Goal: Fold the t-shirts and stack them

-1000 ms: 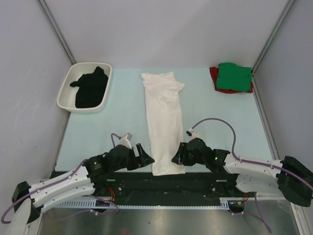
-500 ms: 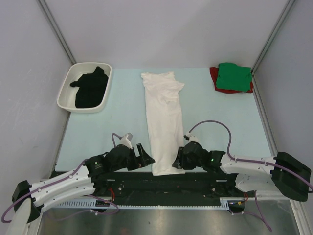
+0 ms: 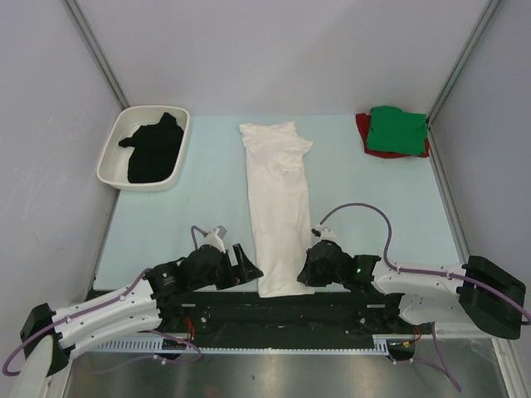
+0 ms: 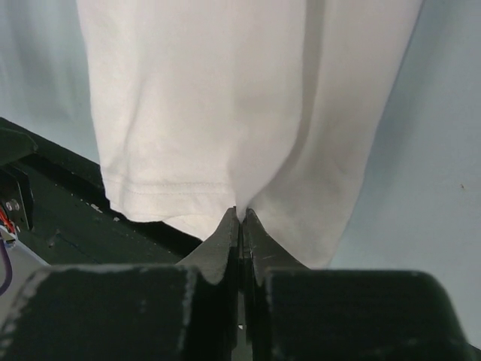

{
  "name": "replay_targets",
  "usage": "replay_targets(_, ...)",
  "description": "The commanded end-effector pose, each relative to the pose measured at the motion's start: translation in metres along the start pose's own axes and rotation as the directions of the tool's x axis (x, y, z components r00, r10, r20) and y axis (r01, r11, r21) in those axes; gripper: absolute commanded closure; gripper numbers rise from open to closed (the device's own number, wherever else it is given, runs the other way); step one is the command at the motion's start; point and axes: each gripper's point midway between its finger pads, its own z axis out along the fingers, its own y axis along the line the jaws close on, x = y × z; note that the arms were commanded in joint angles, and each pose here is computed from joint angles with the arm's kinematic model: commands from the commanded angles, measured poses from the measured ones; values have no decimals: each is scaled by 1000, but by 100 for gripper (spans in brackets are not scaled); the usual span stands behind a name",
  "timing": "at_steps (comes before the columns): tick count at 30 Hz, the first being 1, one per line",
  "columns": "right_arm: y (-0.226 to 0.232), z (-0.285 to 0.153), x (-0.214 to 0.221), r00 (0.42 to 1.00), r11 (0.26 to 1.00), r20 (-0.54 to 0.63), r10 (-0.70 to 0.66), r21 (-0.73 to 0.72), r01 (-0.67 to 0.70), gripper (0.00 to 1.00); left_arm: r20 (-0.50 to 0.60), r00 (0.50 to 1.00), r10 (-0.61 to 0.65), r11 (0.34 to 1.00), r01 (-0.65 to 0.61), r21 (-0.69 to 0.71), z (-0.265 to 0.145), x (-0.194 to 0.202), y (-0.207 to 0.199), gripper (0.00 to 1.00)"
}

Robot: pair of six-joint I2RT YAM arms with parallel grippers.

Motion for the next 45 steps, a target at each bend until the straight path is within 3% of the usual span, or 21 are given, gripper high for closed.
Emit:
replay_targets(1, 31, -3, -24, 997, 999, 67, -32, -40, 35, 100, 12, 1000, -2, 999, 1, 33, -1, -4, -10, 9)
replay_targets(6, 76, -14, -34, 993, 984, 96, -63, -159, 78, 100, 12, 1000, -6, 1000, 6, 29, 0, -3, -8, 9)
replay_targets(20, 149, -49, -29, 991, 902, 105, -78, -417, 115, 100, 12, 1000, -16, 998, 16, 53, 1, -2, -10, 9)
replay_targets(33, 187, -50, -46, 984, 882, 142, -107, -443, 160, 100, 10, 1000, -19, 999, 19, 42, -1, 2, -1, 10)
replay_targets(45, 185, -55, -37, 983, 890, 132, -124, -423, 169, 100, 14, 1000, -20, 999, 19, 44, -2, 2, 0, 10)
